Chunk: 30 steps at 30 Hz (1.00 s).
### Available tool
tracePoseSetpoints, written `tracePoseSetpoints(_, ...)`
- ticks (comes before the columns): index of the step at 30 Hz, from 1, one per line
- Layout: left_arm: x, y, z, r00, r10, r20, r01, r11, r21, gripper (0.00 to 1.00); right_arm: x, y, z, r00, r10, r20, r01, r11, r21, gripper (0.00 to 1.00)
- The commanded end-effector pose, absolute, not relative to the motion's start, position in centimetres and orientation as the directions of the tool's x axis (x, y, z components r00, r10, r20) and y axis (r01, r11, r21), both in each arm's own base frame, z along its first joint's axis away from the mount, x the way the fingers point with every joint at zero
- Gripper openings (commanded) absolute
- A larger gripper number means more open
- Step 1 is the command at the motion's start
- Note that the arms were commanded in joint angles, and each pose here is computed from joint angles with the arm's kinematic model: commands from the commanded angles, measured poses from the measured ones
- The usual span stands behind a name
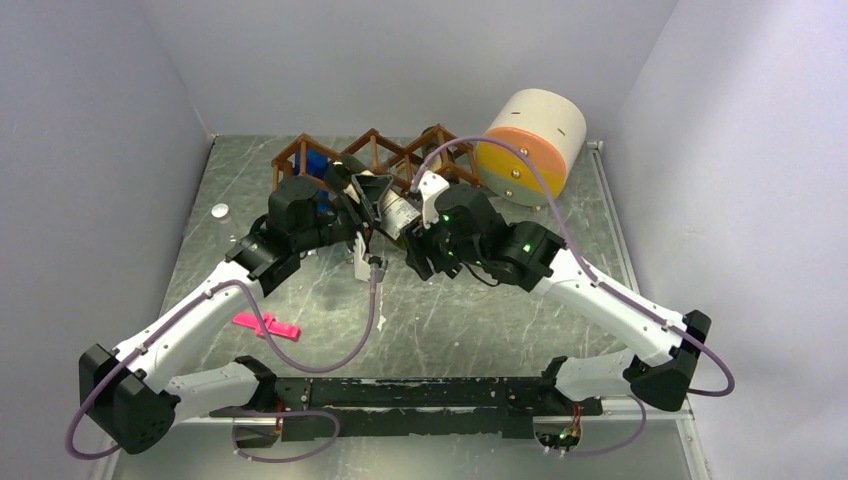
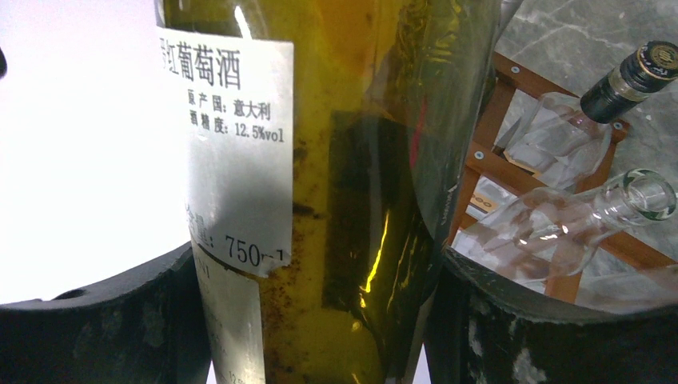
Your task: Put the wine bottle on the wine rack
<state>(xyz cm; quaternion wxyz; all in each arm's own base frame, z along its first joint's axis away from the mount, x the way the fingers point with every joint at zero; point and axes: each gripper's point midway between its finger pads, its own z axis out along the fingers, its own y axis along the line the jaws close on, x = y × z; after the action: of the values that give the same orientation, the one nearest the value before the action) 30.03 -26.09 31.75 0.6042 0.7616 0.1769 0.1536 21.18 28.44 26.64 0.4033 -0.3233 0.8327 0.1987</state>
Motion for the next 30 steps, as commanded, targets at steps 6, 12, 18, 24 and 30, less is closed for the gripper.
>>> tracePoseSetpoints(6, 28.7, -26.7, 37.5, 0.911, 0.405, 0.074, -0.038, -0.097, 0.995, 0.07, 22.0, 29.5, 26.1, -0.452, -0.383, -0.805, -0.717, 0.693, 0.072, 0.47)
tracePoseSetpoints(12, 28.8, -26.7, 37.7, 0.909, 0.414, 0.044, -0.021, -0.06, 0.998, 0.38, 22.3, 29.2, 26.3, -0.455, -0.368, -0.811, -0.7, 0.711, 0.07, 0.0)
tracePoseSetpoints(18, 28.9, -26.5, 37.3, 0.904, 0.425, 0.047, -0.02, -0.068, 0.997, 0.94, 23.5, 28.4, 28.0, -0.432, -0.301, -0.85, -0.647, 0.76, 0.06, 0.0)
tracePoseSetpoints(24, 29.5, -26.0, 36.8, 0.886, 0.46, 0.067, -0.024, -0.098, 0.995, 0.94, 25.6, 26.6, 31.1, -0.39, -0.173, -0.905, -0.522, 0.851, 0.062, 0.0)
tracePoseSetpoints(30, 29.6, -25.6, 36.8, 0.877, 0.477, 0.063, -0.017, -0.1, 0.995, 0.94, 27.4, 25.1, 33.4, -0.35, -0.051, -0.935, -0.421, 0.9, 0.109, 0.0)
